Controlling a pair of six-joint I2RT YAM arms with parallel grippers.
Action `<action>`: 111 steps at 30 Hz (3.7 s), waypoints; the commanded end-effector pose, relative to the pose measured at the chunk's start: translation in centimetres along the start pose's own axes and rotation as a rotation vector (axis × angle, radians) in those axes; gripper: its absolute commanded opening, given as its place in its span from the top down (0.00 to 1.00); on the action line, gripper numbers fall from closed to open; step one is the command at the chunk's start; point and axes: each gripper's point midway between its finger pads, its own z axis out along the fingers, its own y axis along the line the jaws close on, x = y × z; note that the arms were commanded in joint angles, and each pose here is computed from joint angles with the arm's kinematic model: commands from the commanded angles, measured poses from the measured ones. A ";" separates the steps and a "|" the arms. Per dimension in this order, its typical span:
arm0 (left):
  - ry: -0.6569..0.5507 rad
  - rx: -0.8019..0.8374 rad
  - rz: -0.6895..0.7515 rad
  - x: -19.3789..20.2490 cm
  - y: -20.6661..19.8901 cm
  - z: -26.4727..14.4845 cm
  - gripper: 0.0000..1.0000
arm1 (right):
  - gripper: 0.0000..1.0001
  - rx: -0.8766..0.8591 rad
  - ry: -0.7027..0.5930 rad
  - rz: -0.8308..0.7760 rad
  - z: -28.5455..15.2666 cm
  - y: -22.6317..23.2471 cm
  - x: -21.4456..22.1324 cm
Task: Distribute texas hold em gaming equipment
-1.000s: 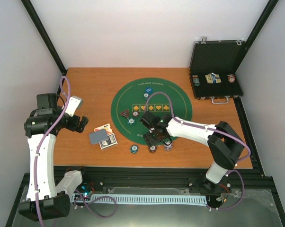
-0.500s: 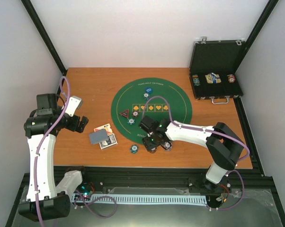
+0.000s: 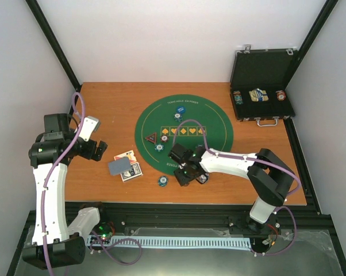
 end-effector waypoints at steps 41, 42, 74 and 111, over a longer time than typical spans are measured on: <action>-0.031 -0.022 0.002 -0.8 0.4 -0.8 0.00 | 0.63 0.041 -0.092 -0.036 -4.3 0.5 -3.7; -0.031 -0.021 0.001 -0.8 0.4 -0.7 0.00 | 0.63 0.054 -0.098 -0.035 -4.5 0.1 -4.5; -0.017 0.014 0.012 -1.1 0.3 -0.2 0.00 | 0.63 0.114 -0.206 0.331 4.0 -20.1 -26.7; -0.053 0.064 -0.016 -2.1 -0.7 -1.2 0.00 | 0.33 0.066 -0.309 0.246 -6.3 -12.3 -18.4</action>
